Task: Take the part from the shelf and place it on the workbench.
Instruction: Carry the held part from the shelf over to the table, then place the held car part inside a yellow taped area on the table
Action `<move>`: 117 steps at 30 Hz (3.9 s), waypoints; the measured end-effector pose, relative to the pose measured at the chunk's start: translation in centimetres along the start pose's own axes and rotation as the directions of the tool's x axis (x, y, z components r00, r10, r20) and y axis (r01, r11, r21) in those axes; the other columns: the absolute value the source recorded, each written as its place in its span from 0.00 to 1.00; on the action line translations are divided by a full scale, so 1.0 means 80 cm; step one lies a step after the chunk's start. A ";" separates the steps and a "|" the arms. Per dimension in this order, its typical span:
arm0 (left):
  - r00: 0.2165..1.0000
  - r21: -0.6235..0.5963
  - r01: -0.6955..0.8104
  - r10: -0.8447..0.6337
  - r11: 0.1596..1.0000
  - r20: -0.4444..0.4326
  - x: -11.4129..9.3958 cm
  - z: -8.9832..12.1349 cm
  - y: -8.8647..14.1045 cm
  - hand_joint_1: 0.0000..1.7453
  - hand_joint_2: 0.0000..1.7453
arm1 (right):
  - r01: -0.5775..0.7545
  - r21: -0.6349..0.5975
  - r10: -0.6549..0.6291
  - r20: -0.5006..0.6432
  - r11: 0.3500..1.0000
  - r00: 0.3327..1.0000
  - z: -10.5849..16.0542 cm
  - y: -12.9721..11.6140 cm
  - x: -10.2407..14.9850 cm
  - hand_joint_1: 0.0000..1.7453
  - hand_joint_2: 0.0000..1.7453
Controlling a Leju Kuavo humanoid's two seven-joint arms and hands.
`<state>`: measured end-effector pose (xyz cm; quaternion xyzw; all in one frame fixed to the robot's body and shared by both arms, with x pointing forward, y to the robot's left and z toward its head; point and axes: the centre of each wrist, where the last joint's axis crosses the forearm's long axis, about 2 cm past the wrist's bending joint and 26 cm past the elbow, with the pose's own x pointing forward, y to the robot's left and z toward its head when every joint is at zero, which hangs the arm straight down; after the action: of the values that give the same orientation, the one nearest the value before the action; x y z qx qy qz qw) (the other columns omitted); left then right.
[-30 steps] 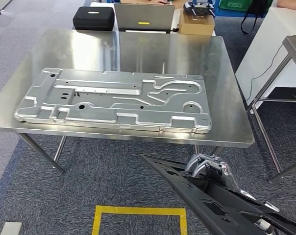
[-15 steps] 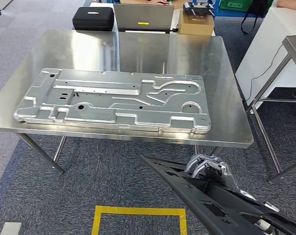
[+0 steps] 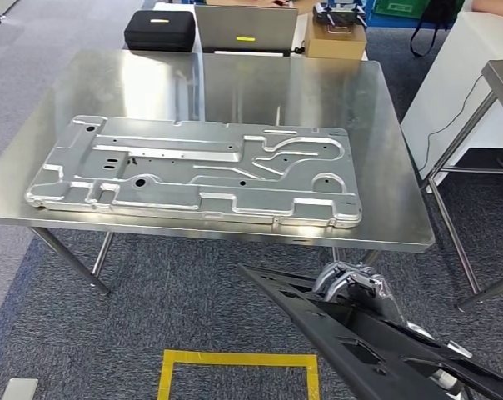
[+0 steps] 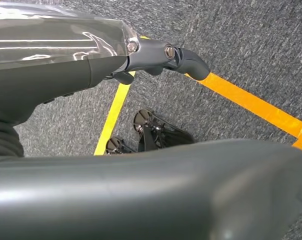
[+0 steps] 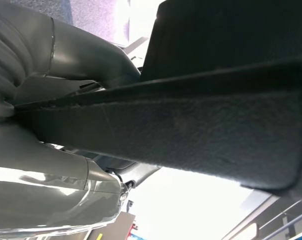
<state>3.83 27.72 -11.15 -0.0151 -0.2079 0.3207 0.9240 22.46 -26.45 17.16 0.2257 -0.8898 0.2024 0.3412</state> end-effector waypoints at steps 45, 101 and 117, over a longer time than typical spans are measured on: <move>1.000 -0.009 0.008 -0.008 1.000 -0.003 -0.003 0.001 -0.002 0.00 1.00 | -0.004 0.005 0.004 -0.003 1.000 1.000 0.000 -0.003 -0.001 1.00 1.00; 0.984 -0.096 0.177 -0.180 0.979 -0.013 0.009 -0.004 -0.014 0.00 1.00 | -0.340 0.015 0.340 -0.083 0.940 0.937 -0.207 -0.118 -0.036 1.00 1.00; 0.972 -0.132 0.228 -0.234 0.965 -0.032 0.008 -0.004 -0.022 0.00 1.00 | -0.400 -0.010 0.378 -0.307 0.917 0.874 -0.252 -0.191 -0.085 1.00 1.00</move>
<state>5.41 26.75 -10.93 -0.0571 -0.2061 0.1964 0.9569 45.61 -26.74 29.39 -0.0035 -0.8617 0.2660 0.4321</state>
